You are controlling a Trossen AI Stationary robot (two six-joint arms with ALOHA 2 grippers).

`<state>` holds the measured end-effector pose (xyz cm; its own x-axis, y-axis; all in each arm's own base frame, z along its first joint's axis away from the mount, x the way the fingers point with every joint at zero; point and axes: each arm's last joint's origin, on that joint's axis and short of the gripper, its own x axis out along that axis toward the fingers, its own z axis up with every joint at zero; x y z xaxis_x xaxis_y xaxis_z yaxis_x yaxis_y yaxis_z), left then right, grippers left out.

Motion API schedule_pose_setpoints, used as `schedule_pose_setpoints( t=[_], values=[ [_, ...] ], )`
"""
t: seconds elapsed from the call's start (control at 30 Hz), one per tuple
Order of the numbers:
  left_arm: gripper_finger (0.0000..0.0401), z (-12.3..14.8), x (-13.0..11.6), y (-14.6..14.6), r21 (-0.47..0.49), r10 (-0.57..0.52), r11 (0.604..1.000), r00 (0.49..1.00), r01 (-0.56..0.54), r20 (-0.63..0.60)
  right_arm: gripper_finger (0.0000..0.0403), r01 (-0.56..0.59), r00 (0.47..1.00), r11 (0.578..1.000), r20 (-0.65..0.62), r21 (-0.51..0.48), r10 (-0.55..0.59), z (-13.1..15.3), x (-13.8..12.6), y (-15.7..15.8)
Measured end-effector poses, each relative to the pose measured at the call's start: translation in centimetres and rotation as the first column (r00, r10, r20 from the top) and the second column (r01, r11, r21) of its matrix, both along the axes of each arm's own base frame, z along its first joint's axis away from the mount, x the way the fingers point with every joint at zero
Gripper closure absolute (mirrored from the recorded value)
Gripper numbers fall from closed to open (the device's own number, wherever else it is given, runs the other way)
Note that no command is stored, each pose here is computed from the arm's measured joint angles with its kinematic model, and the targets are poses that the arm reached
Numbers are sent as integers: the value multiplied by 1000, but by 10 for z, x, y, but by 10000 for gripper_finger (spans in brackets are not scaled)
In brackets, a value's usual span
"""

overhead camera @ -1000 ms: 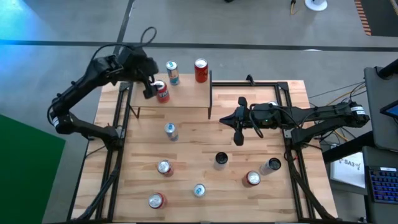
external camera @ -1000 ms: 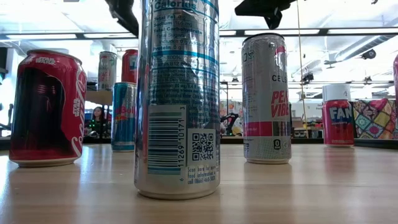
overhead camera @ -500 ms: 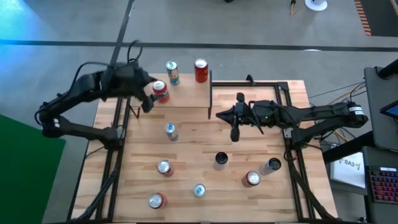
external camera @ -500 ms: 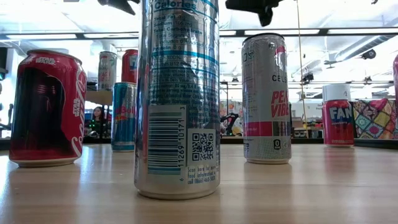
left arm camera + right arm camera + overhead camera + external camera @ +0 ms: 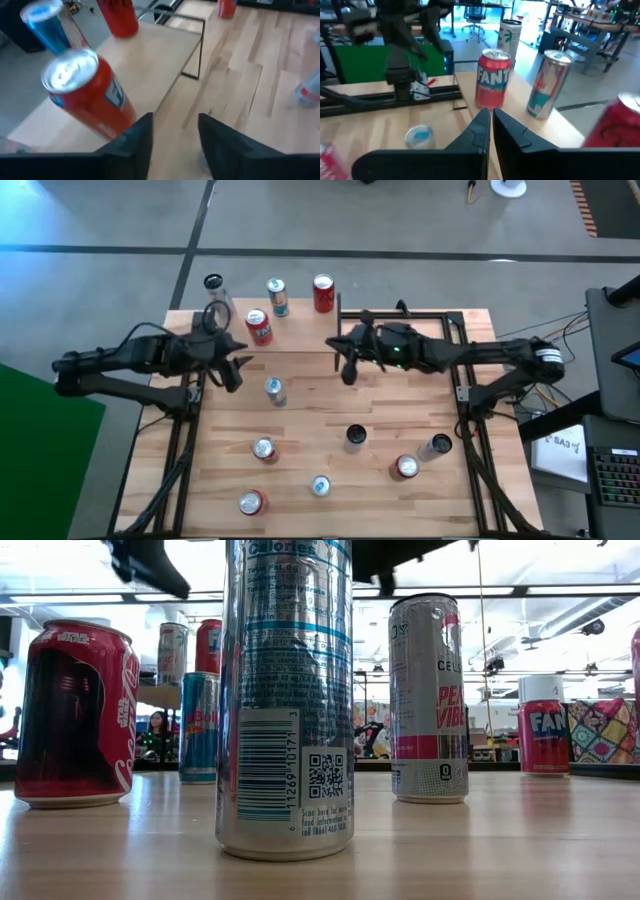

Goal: Place canned beverage on shelf
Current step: Put the red soda can on the shelf

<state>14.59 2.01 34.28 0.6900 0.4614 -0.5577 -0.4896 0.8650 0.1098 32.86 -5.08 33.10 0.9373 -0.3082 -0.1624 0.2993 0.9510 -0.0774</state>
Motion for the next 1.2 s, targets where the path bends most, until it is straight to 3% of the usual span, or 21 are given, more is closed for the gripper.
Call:
schedule_pose_setpoints(
  t=[0.27, 0.33, 0.53, 0.77, 0.9, 1.1, 1.2],
  values=[
    [384, -30, -7, 0, 3, 0, 1000, 1000, 0, -7, 390, 29, 999, 997, -37, -76, -32, 2, 55, -26],
    [396, -36, -11, -1, 8, -3, 1000, 1000, 3, 9, 390, 37, 998, 996, -44, -86, -41, 0, 67, -33],
    [399, -53, -28, -1, 23, 7, 1000, 994, -10, 106, 390, 58, 997, 993, -46, -100, -63, -5, 92, -49],
    [401, -64, -25, 0, 111, -32, 994, 960, 1, 279, 390, 77, 996, 992, -41, -100, -82, -15, 111, -62],
    [401, -71, -22, 1, 149, -43, 989, 956, -1, 289, 390, 82, 995, 992, -48, -98, -87, -21, 122, -66],
    [401, -79, -22, 5, 192, 58, 975, 965, -110, 256, 390, 85, 995, 991, -40, -101, -89, -25, 134, -70],
    [401, -82, -20, 5, 207, 56, 972, 961, -115, 271, 390, 89, 995, 991, -44, -100, -94, -29, 140, -74]
  ],
)
